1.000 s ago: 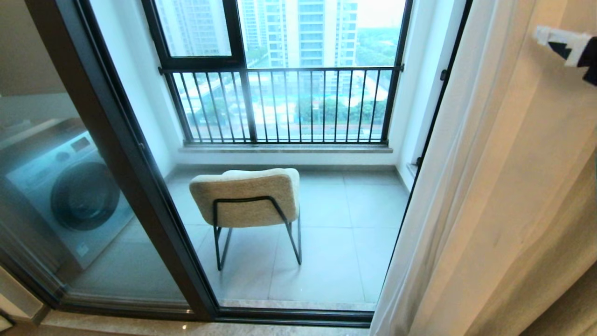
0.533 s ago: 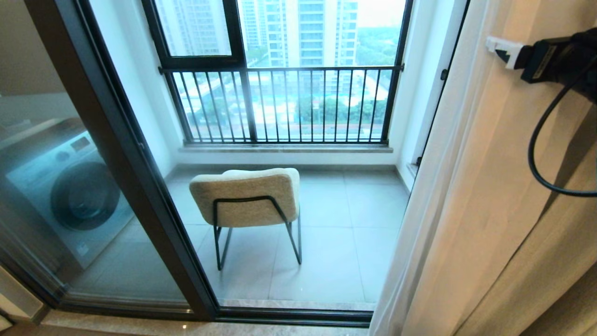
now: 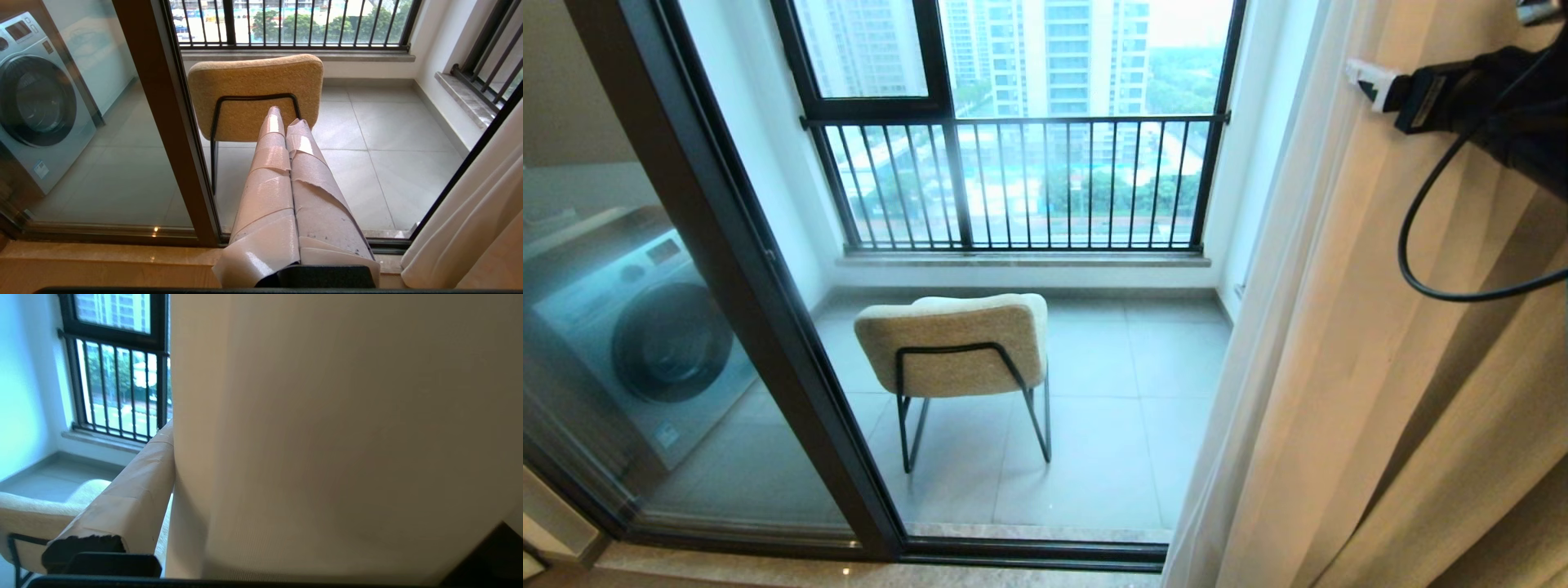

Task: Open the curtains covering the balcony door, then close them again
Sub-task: Close the inner curtains on both sides

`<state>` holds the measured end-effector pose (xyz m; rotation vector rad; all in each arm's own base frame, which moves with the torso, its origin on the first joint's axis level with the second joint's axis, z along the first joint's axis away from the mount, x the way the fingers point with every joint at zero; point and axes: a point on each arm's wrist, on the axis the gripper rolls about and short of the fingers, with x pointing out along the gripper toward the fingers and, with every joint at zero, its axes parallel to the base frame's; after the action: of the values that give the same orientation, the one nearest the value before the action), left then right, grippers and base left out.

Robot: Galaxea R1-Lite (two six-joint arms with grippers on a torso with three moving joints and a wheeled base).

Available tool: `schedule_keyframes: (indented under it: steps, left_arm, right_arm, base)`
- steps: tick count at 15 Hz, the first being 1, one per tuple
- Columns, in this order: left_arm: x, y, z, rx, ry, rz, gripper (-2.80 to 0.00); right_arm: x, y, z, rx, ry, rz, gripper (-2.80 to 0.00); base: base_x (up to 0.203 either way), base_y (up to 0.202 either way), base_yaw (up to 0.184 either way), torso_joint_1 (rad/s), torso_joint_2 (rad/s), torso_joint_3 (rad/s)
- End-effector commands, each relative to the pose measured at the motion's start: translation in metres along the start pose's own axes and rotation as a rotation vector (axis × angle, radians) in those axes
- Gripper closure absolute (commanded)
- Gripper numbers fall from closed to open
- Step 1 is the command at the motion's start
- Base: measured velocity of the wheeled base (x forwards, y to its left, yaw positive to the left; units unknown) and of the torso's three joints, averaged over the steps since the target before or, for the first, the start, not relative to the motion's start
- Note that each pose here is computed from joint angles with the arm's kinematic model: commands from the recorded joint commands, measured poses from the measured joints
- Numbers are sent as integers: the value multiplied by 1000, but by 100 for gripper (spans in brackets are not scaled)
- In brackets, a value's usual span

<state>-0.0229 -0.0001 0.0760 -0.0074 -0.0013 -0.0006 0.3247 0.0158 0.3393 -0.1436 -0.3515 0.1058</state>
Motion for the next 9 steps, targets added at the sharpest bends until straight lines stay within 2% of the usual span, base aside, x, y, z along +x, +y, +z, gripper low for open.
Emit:
schedule_keyframes:
  steps: [1, 2, 3, 4, 9]
  left_arm:
    - [0, 0, 0, 0, 0, 1, 0]
    - [0, 0, 0, 0, 0, 1, 0]
    - [0, 0, 0, 0, 0, 1, 0]
    - [0, 0, 0, 0, 0, 1, 0]
    - [0, 0, 0, 0, 1, 1, 0]
  right_arm:
    - [7, -2, -13, -10, 24, -6, -280]
    - [8, -3, -15, -11, 29, -7, -280]
    - [8, -4, -16, -13, 32, -10, -106]
    - [9, -5, -17, -10, 28, -12, 0]
    - [11, -4, -16, -5, 13, -13, 0]
  base:
    - [0, 0, 0, 0, 0, 0]
    - [0, 0, 0, 0, 0, 0]
    - [0, 0, 0, 0, 0, 0]
    - [0, 0, 0, 0, 0, 0]
    - [0, 0, 0, 0, 0, 0]
